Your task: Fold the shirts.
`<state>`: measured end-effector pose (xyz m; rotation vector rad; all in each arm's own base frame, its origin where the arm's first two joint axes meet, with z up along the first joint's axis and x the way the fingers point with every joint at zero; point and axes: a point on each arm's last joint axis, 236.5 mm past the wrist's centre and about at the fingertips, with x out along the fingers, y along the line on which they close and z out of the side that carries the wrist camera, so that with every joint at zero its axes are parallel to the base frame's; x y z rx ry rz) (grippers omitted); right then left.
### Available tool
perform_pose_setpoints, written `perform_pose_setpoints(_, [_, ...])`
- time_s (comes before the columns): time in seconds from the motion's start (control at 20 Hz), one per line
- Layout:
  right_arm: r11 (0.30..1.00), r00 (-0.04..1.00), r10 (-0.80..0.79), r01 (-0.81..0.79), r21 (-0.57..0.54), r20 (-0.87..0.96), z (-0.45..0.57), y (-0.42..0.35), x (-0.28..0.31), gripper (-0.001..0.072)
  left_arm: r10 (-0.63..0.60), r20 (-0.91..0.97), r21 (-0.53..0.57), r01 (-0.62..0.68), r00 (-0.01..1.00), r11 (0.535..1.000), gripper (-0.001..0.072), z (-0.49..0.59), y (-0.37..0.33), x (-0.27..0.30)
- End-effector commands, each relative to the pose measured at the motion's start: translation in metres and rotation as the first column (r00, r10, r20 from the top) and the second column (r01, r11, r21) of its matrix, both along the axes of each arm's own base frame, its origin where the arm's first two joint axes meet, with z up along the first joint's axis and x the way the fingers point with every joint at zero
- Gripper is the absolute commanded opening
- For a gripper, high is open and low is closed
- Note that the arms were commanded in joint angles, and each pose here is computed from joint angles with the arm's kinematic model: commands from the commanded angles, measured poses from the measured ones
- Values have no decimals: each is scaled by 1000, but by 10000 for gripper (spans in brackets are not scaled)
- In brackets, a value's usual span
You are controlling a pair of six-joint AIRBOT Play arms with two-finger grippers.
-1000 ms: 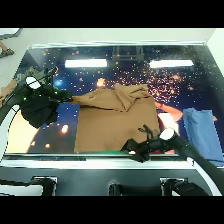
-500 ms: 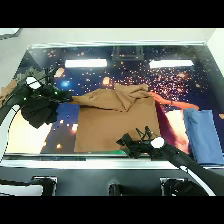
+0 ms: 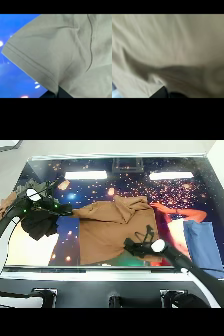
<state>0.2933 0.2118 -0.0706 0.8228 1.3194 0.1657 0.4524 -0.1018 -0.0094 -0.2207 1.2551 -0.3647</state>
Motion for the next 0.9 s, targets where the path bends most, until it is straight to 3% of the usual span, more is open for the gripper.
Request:
perform_pose_setpoints(0.0, [955, 997, -33, 52, -291, 70, 22, -126, 44, 48, -35, -49, 4, 35, 998, 999, 28, -3, -1, -13])
perform_pose_setpoints(0.15, [918, 950, -266, 301, -257, 161, 51, -202, 82, 48, -59, -67, 3, 59, 996, 998, 28, -5, -9, -20])
perform_pose_setpoints(0.25, [940, 966, -247, 259, -224, 82, 39, -192, 71, 54, -74, -68, 3, 74, 995, 997, 28, -5, -15, -21])
perform_pose_setpoints(0.3, [954, 977, -203, 211, -211, 60, 36, -183, 66, 172, -80, -69, 3, 80, 994, 997, 28, -6, -18, -22])
perform_pose_setpoints(0.35, [969, 986, -157, 164, -185, 49, 40, -172, 61, 408, -85, -69, 3, 85, 994, 996, 28, -6, -20, -23])
perform_pose_setpoints(0.4, [978, 994, -103, 109, -179, 41, 46, -167, 54, 581, -87, -70, 2, 87, 994, 996, 28, -6, -21, -23])
perform_pose_setpoints(0.45, [983, 999, -31, 36, -180, 30, 56, -161, 43, 610, -87, -70, 2, 88, 994, 996, 28, -6, -21, -23])
perform_pose_setpoints(0.65, [969, 964, 207, -225, -98, -164, 54, -121, -48, 614, -87, -69, 3, 88, 994, 996, 28, -6, -21, -23])
perform_pose_setpoints(0.75, [960, 920, 263, -280, -19, -292, 16, -92, -102, 614, -87, -70, 3, 87, 994, 996, 28, -6, -21, -23])
perform_pose_setpoints(0.85, [969, 914, 248, -234, 81, -321, -6, -59, -126, 613, -90, -76, 2, 90, 993, 996, 28, -6, -21, -25])
